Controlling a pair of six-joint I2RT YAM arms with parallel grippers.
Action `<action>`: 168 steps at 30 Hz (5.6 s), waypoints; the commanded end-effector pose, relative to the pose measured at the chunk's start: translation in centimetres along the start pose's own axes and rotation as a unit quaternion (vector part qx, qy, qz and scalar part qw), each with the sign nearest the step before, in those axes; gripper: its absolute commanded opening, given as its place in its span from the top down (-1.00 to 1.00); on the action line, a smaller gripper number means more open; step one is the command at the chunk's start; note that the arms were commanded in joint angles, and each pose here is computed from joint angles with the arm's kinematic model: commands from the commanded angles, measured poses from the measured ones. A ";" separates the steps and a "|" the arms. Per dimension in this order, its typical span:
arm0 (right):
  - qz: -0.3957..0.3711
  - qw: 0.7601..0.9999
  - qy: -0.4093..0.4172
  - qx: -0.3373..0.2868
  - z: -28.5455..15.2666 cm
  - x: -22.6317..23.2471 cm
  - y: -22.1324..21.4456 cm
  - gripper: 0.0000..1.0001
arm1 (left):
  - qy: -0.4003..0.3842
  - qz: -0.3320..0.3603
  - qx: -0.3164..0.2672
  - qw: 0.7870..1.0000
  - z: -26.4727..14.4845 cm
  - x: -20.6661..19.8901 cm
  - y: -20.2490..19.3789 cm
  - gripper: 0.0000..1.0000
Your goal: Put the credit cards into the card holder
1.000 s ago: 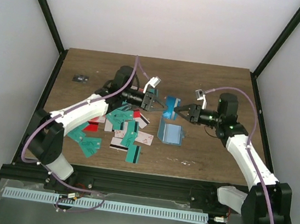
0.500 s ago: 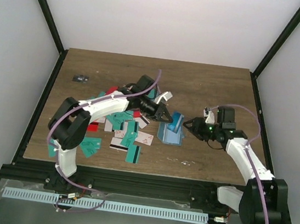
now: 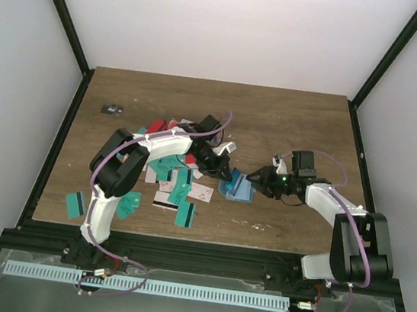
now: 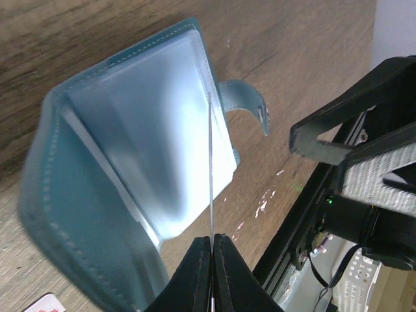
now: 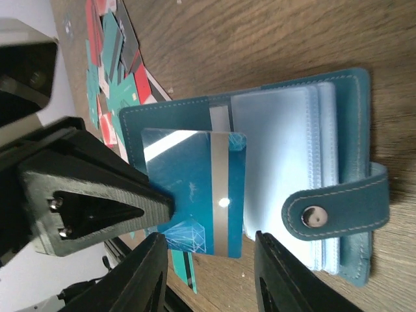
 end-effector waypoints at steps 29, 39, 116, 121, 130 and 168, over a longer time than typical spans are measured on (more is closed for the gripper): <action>0.006 0.993 -0.113 0.039 4.3 -5.0 0.4 0.42 | 0.018 -0.035 0.007 0.999 -1.2 3.8 -1.7 0.92; 0.009 0.993 -0.111 0.045 4.5 -5.3 0.1 0.49 | 0.002 -0.039 0.019 0.999 -0.7 3.8 -2.1 0.92; -0.031 0.987 -0.131 0.092 4.2 -7.1 -1.8 0.73 | 0.003 -0.085 0.000 0.996 3.0 4.4 0.1 0.92; -0.034 0.987 -0.122 0.100 4.2 -6.9 -2.1 0.74 | 0.004 -0.089 -0.005 0.996 3.5 4.1 0.2 0.92; -0.048 0.985 -0.124 0.109 4.2 -6.9 -2.2 0.74 | 0.013 -0.101 -0.007 0.995 4.4 4.0 0.0 0.92; -0.083 0.975 -0.198 0.051 4.2 -5.1 3.0 0.48 | 0.008 -0.074 0.034 0.997 6.7 3.7 -2.6 0.92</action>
Point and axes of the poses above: each gripper's point midway between its finger pads, its own z axis out along the fingers, its own x axis along the line the jaws close on, y = z × x, the point moved 3 cm from there along -z, back along the fingers, and after that the axes turned 12 degrees about z, right-handed, at the moved point
